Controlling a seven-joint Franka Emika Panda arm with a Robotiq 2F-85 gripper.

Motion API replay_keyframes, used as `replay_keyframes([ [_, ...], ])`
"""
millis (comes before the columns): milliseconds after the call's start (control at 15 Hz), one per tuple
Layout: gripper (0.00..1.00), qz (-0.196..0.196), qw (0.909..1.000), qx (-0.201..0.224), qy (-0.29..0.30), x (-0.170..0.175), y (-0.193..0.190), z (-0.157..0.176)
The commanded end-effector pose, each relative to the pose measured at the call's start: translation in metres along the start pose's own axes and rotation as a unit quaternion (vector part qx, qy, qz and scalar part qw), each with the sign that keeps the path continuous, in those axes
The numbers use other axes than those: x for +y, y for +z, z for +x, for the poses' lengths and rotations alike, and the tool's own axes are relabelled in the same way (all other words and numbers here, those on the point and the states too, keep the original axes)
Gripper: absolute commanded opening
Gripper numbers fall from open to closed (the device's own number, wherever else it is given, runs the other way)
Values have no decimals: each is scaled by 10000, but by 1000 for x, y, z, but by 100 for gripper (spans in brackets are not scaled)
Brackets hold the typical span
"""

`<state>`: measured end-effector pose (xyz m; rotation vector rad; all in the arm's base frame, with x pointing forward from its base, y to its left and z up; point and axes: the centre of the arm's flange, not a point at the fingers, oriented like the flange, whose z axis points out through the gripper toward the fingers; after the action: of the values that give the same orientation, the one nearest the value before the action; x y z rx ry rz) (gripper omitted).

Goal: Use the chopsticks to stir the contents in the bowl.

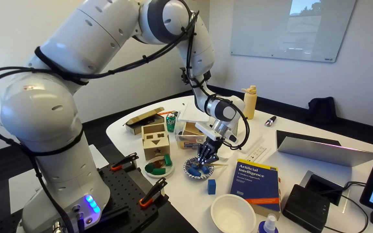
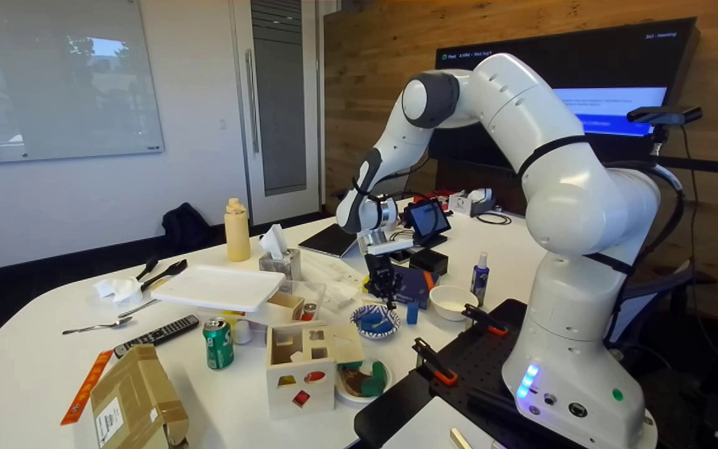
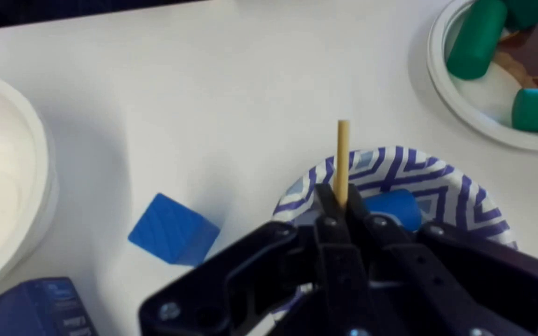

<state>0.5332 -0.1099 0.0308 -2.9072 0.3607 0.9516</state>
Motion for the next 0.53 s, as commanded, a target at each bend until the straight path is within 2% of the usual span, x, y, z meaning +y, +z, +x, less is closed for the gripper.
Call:
replay_keyframes([
  [0, 2, -172, 9993, 314, 97, -9, 11, 27],
  [267, 2, -166, 9986, 487, 76, -13, 14, 35],
  [333, 6, -138, 9987, 493, 44, -14, 14, 34],
  [400, 32, -136, 9987, 497, 36, -16, 13, 31],
  [467, 32, -157, 9987, 490, 46, -16, 12, 29],
])
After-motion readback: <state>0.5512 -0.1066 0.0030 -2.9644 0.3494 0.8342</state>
